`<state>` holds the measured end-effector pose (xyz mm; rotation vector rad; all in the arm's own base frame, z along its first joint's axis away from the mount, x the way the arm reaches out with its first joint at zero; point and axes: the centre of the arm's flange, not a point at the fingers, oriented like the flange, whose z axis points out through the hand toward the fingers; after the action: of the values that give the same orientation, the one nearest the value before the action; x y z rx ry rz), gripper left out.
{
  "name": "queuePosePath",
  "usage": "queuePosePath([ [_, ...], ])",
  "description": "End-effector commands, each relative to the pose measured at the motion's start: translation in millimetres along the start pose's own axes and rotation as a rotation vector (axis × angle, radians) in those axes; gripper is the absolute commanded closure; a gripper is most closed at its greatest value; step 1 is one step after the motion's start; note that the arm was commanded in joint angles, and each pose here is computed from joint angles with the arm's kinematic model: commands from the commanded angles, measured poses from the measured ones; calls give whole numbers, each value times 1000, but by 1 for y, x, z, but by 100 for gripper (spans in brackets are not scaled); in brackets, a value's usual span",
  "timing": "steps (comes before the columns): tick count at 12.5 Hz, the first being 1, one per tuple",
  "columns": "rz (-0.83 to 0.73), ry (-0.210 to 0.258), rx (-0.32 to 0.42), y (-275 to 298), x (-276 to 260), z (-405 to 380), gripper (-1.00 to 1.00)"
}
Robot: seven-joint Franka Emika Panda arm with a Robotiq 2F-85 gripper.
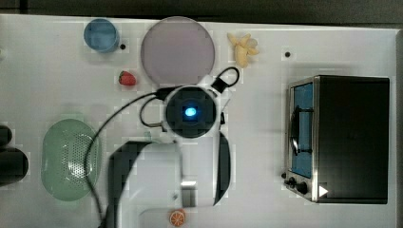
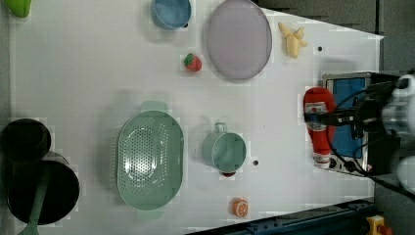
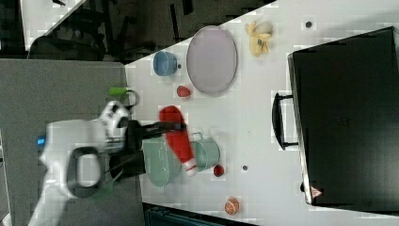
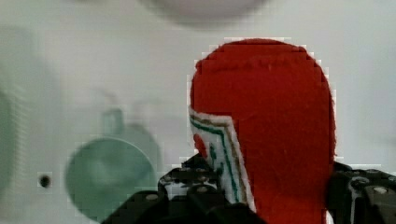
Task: Pick Ketchup from the table and place it in strainer.
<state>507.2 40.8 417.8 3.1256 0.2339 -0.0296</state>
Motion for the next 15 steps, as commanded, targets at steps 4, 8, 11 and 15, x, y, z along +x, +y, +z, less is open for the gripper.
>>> queuePosePath([
  [4, 84, 29, -4, -136, 3, -29, -16],
  [8, 175, 31, 22, -232, -13, -8, -16],
  [11, 231, 45, 95, -296, -20, 23, -16],
  [15, 332, 4, 179, -352, -30, 76, -16],
])
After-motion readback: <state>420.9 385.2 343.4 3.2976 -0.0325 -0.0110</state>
